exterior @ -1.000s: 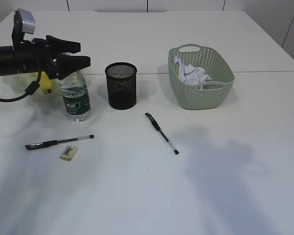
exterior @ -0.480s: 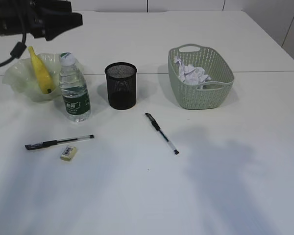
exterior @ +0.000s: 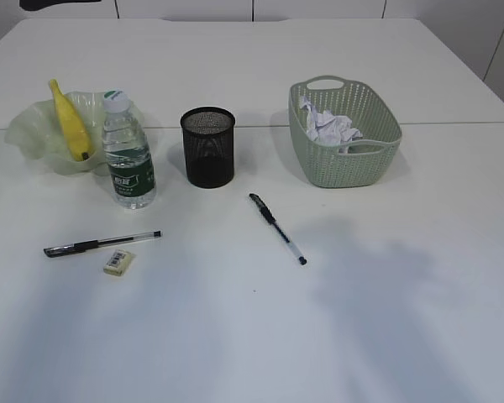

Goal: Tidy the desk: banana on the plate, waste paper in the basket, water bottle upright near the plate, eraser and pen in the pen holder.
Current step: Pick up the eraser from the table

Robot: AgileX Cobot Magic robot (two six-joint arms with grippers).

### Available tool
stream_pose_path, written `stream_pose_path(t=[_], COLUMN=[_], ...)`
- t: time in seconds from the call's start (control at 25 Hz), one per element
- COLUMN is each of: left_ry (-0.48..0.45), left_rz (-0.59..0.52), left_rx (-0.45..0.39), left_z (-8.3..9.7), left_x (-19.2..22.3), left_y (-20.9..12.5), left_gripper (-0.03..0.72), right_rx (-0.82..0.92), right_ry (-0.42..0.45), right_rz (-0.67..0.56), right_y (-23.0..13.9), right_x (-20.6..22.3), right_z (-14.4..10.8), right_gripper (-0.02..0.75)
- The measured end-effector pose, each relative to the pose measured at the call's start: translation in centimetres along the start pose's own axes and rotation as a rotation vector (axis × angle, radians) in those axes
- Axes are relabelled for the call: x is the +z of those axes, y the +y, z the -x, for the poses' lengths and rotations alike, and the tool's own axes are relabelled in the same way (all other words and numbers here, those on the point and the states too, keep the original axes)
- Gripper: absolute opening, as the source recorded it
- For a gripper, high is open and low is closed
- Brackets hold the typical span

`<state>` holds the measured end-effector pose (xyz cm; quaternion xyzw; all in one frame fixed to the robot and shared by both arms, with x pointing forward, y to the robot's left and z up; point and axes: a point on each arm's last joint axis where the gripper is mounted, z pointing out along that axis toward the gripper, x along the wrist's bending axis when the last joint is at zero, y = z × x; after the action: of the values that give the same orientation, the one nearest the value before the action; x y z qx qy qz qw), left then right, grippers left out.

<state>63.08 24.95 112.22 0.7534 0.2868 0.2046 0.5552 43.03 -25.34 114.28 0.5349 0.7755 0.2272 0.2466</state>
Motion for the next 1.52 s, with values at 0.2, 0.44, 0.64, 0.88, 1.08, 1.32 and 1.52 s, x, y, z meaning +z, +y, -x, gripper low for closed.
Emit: stream_pose_path(t=[0.2,0.44,0.64,0.88,1.08,1.32,1.52], left_ry=[0.076,0.176,0.284,0.457,0.467,0.458,0.455], left_rz=[-0.166,-0.437,-0.713,-0.862,-0.783,-0.764,-0.791], left_rx=[-0.022,-0.183,-0.327,-0.392,-0.420,-0.434,-0.449], left_z=[2.2,3.9,3.9,3.5,4.3,5.5,7.0], left_x=[-0.9,-1.4,-2.9,-4.8,-5.7,-6.7,-7.7], left_y=[1.0,-0.1,-2.2,-2.9,-1.5,-1.8,-4.1], left_gripper=[0.591,0.561,0.550,0.510,0.489,0.486,0.485], right_rx=[0.034,0.050,0.051,0.079,0.067,-0.047,-0.159], right_ry=[0.057,0.079,0.075,0.123,0.199,0.258,0.287], right_rz=[0.005,0.019,0.065,0.081,0.085,0.038,-0.020], right_y=[0.1,0.0,-0.2,0.0,0.3,2.7,6.3], right_x=[0.0,-0.4,-1.5,-1.6,-1.2,0.0,2.1], right_z=[-0.5,-0.7,-0.6,-1.1,-1.8,-3.5,-5.9], right_gripper=[0.590,0.590,0.589,0.589,0.589,0.589,0.589])
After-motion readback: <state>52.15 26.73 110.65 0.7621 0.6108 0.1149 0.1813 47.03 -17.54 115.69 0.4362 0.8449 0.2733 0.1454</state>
